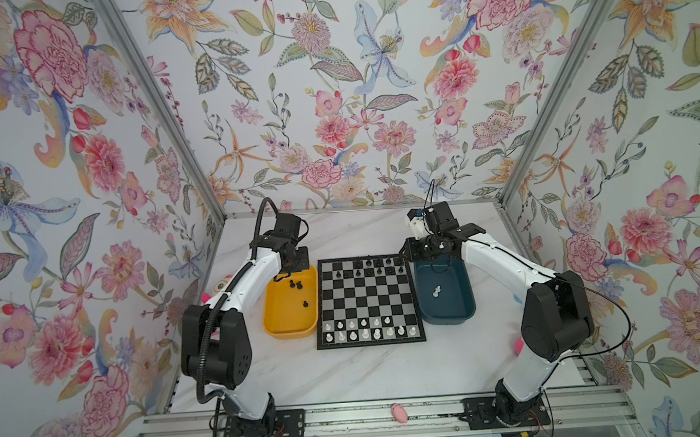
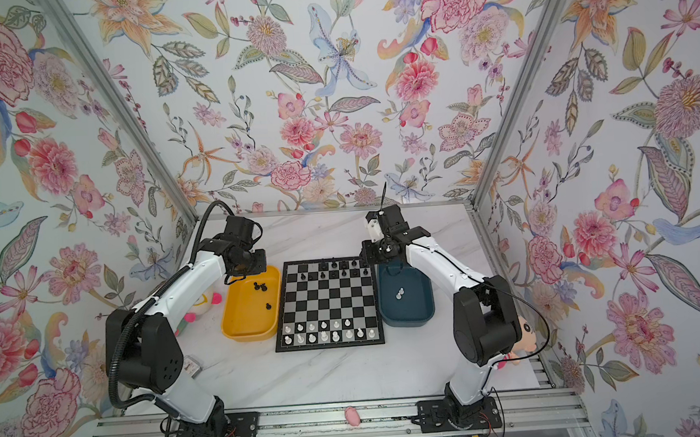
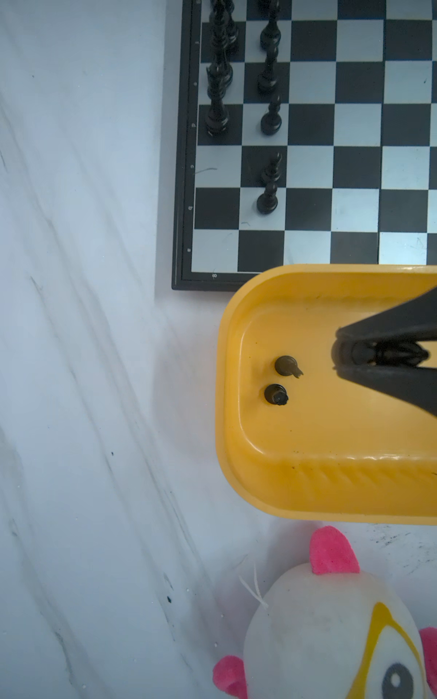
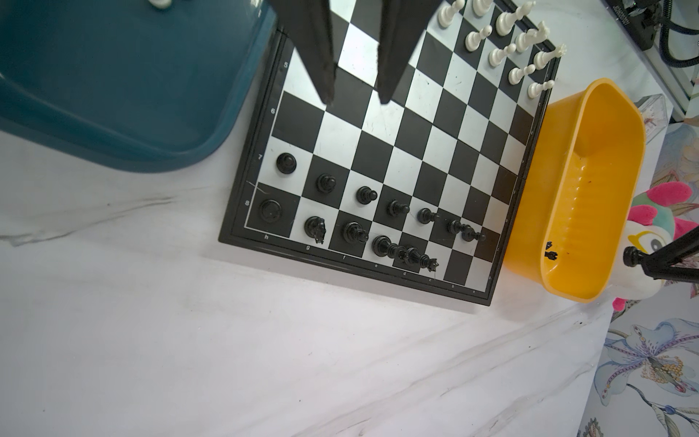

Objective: Set up the chess pieces on the board
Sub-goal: 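Lift the black pawn and carry it with the left gripper over the board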

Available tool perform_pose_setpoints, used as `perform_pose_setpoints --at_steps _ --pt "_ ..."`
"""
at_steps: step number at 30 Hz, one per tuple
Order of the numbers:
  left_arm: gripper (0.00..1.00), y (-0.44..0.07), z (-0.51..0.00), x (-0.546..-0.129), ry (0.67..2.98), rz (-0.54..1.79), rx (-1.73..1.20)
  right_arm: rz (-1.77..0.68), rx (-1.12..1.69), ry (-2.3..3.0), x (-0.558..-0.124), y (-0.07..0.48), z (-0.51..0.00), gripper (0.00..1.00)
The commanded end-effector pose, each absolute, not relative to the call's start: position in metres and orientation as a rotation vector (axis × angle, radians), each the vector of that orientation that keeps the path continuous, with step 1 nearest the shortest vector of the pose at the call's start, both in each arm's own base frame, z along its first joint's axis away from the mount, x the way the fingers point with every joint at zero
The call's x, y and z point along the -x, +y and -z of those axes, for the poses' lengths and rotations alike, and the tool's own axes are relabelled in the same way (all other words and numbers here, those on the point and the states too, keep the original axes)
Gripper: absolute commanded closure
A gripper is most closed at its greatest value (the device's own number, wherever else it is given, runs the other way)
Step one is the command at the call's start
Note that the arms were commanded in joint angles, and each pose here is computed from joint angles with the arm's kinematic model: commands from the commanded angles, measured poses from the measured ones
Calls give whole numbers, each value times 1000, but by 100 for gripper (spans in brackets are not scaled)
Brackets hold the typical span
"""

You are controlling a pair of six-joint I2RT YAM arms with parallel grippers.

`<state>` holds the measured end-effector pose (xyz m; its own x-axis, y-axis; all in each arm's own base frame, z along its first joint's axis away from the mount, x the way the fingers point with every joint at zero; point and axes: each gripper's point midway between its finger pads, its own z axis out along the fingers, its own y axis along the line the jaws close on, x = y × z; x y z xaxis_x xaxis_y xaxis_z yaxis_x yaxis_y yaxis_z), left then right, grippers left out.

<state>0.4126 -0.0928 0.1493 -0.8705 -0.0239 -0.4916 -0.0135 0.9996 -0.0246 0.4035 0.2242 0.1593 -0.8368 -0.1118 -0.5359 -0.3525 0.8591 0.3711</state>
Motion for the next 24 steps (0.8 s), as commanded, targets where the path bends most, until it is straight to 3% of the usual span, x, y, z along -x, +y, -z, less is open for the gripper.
perform_pose_setpoints --at_steps 1,14,24 --pt "92 -112 -153 -424 2626 17 -61 -639 336 2524 -403 223 -158 77" --pt "92 -192 -140 -480 2628 82 -286 -641 318 2536 -401 219 -152 78" --pt "92 -237 -112 -494 2668 115 -414 -635 297 2545 -399 212 -149 78"
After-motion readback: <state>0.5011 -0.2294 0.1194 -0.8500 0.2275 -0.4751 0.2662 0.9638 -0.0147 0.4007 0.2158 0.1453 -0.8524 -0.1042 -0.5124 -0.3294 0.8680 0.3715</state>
